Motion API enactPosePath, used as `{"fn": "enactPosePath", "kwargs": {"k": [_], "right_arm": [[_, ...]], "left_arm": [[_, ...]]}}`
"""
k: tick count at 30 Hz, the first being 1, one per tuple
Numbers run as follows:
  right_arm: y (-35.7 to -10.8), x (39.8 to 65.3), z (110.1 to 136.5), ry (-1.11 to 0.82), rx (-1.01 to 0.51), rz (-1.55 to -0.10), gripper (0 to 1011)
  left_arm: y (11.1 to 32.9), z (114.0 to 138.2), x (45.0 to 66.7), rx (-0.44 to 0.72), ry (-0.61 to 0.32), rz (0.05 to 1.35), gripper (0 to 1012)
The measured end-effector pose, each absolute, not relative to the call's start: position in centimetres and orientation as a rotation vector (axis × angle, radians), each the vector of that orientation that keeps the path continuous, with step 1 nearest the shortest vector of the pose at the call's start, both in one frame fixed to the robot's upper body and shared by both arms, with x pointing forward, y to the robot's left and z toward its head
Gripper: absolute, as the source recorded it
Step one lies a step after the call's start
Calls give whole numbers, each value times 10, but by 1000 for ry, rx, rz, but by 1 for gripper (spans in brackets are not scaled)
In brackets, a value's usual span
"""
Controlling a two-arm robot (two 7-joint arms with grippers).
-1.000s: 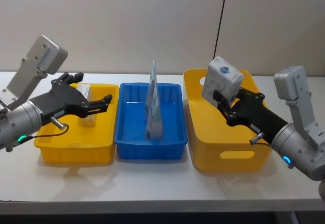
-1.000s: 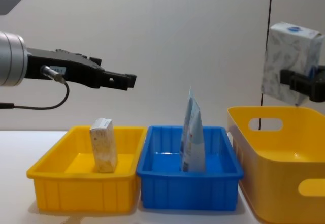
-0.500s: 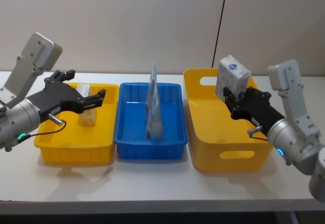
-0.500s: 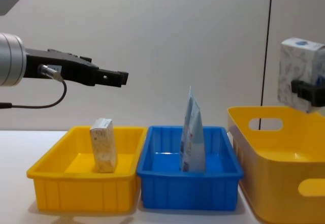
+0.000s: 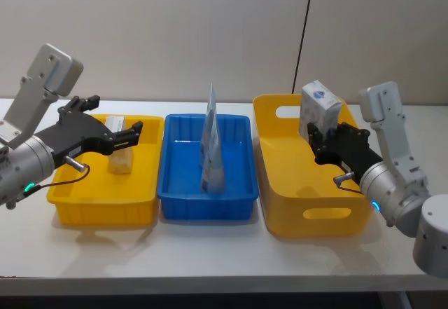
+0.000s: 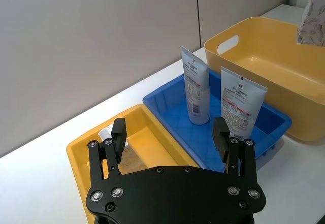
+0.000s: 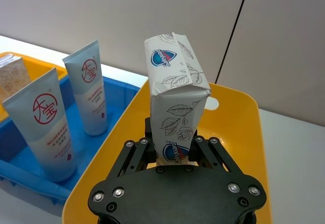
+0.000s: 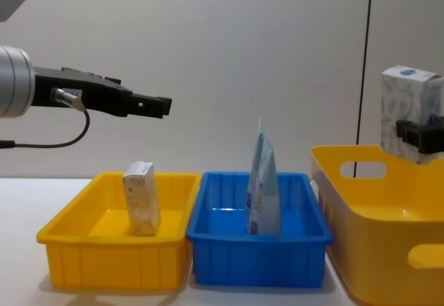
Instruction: Bimanual collaborative sorting of washing and personal care products
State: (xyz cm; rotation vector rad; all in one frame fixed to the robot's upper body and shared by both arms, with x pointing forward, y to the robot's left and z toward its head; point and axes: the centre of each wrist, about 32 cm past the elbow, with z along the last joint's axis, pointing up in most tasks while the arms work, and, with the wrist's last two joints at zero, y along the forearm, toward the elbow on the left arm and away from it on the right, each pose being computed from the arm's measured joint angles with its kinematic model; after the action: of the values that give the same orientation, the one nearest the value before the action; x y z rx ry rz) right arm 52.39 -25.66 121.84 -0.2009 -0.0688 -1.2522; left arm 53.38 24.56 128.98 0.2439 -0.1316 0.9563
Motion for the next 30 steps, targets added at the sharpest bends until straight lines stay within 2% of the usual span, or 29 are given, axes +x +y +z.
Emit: {"fn": "enactPosePath", "kwargs": {"k": [6,7,13,16,17,21,24,26,30], "right_arm": [[-254,526,1218,-64,-210,-1264,322],[-254,526,1218,-63,-211,-1265,377],[-253,527,1218,-60,-216,-1271,544],[-252,527,1218,-59,-217,-1273,686],[-252,527,1218,-59,-218,-1273,686],[-252,528,1218,-58,-220,-1276,829],[-251,528,1218,-57,-220,-1276,882],[-251,528,1218,-57,-221,-1276,966],[-251,527,1219,-56,-219,-1272,1003]], "left_arm": [[245,1290,534,243,-131,960,1001],[245,1290,534,243,-131,961,1001],[246,1290,534,243,-130,964,1001],[246,1290,534,243,-129,965,1001],[246,1290,534,243,-129,965,1002],[246,1290,534,243,-129,966,1001],[246,1290,534,243,-129,966,1002],[246,1290,534,243,-128,966,1001],[245,1290,534,242,-128,966,1001]]}}
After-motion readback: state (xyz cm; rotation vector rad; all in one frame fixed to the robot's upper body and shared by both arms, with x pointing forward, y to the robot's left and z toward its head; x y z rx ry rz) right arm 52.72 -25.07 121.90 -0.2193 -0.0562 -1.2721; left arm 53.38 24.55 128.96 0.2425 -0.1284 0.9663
